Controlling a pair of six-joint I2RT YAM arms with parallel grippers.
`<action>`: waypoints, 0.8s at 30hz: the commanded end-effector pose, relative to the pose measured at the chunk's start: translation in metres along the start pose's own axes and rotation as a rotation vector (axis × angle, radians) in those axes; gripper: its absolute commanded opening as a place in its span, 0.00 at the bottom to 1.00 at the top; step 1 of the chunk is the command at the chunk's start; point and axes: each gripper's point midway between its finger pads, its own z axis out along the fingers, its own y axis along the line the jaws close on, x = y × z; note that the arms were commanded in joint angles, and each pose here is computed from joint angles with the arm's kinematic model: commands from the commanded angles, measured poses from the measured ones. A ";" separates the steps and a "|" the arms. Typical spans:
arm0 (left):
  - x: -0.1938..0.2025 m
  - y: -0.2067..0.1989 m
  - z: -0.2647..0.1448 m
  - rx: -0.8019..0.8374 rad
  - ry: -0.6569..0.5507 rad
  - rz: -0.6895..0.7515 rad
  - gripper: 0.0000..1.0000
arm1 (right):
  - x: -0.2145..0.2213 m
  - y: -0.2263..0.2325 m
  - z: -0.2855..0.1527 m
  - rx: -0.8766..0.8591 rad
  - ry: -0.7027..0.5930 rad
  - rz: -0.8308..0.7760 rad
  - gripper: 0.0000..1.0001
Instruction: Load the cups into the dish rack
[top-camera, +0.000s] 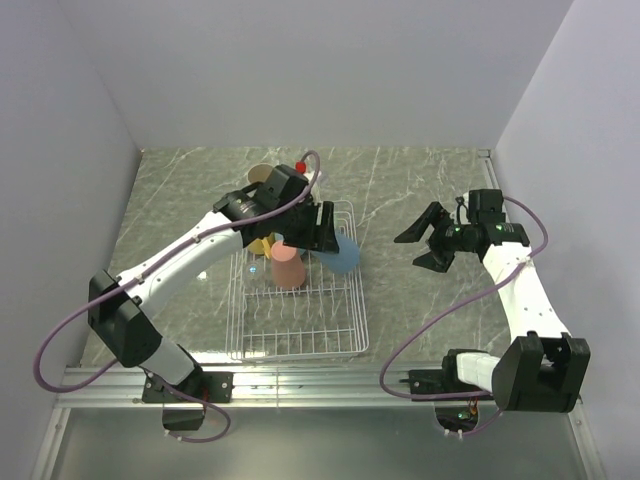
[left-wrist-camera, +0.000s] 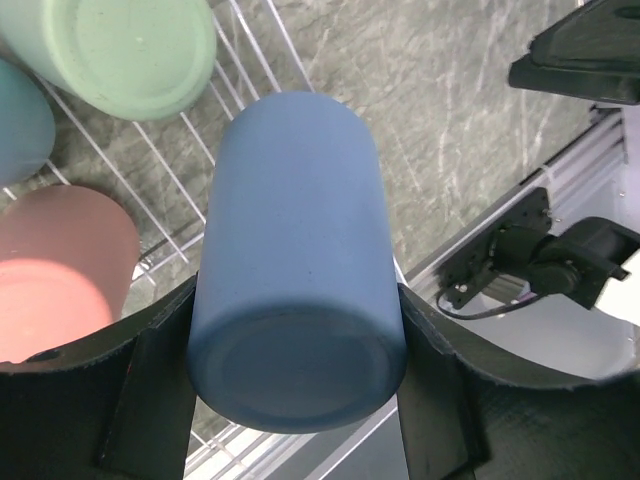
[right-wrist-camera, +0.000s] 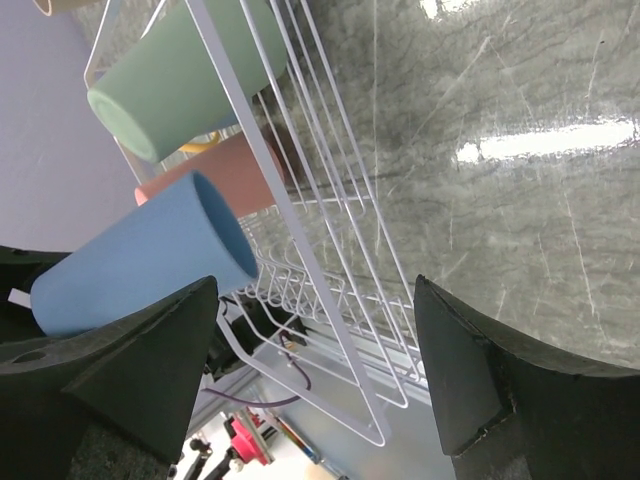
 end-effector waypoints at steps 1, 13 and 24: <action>-0.003 0.003 0.001 -0.032 -0.011 0.031 0.00 | -0.003 -0.003 0.000 0.007 -0.008 -0.020 0.85; 0.000 0.056 0.036 -0.361 0.068 0.030 0.00 | -0.014 0.005 0.006 -0.002 0.014 -0.024 0.84; -0.006 0.042 0.056 -0.355 0.070 0.033 0.28 | -0.016 0.001 0.010 0.008 0.024 -0.021 0.84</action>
